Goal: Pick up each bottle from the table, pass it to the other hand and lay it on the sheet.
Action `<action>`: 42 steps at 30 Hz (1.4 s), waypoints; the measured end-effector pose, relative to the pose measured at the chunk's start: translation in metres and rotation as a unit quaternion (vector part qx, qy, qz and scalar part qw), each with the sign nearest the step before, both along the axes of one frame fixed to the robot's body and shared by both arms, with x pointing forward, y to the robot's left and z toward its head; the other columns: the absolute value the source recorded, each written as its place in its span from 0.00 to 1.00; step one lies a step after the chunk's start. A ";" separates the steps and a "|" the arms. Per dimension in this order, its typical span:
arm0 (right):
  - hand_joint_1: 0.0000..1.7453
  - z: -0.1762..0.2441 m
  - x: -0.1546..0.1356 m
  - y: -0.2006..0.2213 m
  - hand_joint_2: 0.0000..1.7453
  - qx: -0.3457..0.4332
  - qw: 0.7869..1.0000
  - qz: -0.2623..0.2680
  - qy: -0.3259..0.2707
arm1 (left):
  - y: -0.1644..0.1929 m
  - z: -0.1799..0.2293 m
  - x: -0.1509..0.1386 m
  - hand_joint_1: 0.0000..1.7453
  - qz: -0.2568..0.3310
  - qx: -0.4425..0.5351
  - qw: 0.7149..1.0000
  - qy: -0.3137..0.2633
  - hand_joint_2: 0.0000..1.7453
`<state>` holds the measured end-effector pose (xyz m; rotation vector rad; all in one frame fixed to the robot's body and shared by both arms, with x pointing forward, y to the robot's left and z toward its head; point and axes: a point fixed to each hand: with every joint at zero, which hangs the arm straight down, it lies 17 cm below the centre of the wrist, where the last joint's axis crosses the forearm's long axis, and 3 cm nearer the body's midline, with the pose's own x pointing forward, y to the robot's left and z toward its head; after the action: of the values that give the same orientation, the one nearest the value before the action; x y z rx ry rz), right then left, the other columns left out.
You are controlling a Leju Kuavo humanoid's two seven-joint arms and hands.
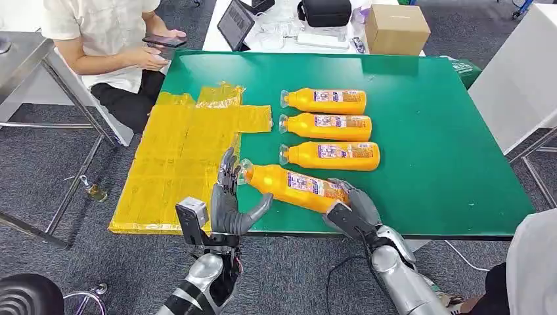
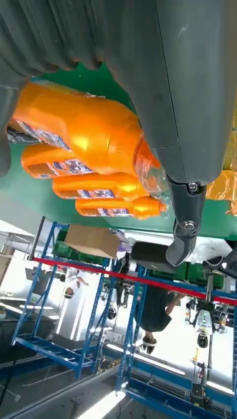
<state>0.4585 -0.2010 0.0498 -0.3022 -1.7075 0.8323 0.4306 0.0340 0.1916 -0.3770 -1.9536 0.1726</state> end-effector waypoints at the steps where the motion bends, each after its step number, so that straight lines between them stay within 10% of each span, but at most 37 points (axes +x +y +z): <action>1: 1.00 0.000 0.000 0.000 1.00 0.000 1.000 0.000 0.000 | 0.000 0.000 0.000 0.00 0.000 0.000 1.000 0.000 1.00; 16: 1.00 0.000 0.000 0.000 1.00 0.000 1.000 0.000 0.000 | 0.000 0.000 0.000 0.00 0.000 0.000 1.000 0.000 1.00; 19: 0.88 0.001 0.000 -0.001 1.00 0.006 1.000 -0.002 -0.001 | 0.002 -0.001 0.000 0.00 0.008 0.004 1.000 0.001 1.00; 25: 0.94 0.015 -0.041 -0.007 1.00 0.104 0.993 -0.053 -0.021 | 0.118 0.003 -0.024 0.00 0.204 -0.009 0.979 -0.002 1.00; 34: 1.00 0.029 -0.050 0.002 1.00 0.122 0.991 -0.048 -0.033 | 0.170 0.019 -0.036 0.00 0.278 -0.023 0.960 -0.017 1.00; 39: 0.97 0.033 -0.050 0.004 1.00 0.127 0.990 -0.047 -0.036 | 0.175 0.021 -0.036 0.00 0.272 -0.050 0.961 -0.016 1.00; 42: 0.95 0.035 -0.051 0.004 1.00 0.130 0.990 -0.046 -0.037 | 0.140 -0.005 -0.022 0.00 0.126 -0.199 0.971 0.049 1.00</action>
<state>0.4079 -0.1968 0.0846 -0.2328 -1.8340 0.5290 0.4090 0.1743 0.1866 -0.3703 -1.8597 0.7411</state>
